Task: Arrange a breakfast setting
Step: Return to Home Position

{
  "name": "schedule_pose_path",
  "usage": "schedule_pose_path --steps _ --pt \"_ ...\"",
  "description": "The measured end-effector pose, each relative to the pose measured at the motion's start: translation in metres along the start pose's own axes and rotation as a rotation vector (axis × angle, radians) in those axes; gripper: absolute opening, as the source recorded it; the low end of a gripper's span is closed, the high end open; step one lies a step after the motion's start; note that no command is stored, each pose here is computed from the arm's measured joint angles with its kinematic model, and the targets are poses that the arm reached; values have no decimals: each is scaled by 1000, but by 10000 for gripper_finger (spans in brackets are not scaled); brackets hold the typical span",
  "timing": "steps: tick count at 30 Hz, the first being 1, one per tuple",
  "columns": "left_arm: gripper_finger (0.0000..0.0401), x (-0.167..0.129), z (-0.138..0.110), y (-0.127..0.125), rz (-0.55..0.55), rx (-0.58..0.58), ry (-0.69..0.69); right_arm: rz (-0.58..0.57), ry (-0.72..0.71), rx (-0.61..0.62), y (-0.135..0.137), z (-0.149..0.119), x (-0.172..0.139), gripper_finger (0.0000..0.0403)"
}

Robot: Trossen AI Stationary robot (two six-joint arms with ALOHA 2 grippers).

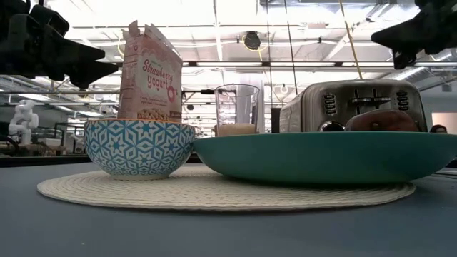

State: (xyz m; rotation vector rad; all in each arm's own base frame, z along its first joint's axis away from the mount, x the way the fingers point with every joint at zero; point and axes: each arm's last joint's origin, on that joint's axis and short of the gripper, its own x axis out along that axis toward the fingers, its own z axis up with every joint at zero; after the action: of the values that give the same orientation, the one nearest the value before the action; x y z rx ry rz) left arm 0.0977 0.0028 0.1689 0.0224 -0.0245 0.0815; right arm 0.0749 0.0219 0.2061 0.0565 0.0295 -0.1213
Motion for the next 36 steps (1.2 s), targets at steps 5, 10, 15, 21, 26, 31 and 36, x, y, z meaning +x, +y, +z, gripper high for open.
schedule_pose_path --steps 5,10,15,21,26,31,36 --pt "308 0 0 0 0 -2 -1 4 -18 -32 1 -12 7 0" --pt "308 0 0 0 1 -4 -4 -25 -12 -40 -2 -16 9 0" --pt "308 0 0 0 1 -4 -4 -11 -25 -70 -4 -14 11 0" --pt "308 0 0 0 2 -3 -4 -11 -44 -114 -8 -14 13 0" --pt "308 0 0 0 2 -7 -5 -35 13 -101 -11 -36 20 0" --pt "308 0 0 0 2 -7 -4 -40 -31 -79 -14 -36 23 0" --pt "308 0 0 0 2 -7 -3 -42 -23 -87 -16 -37 24 0"
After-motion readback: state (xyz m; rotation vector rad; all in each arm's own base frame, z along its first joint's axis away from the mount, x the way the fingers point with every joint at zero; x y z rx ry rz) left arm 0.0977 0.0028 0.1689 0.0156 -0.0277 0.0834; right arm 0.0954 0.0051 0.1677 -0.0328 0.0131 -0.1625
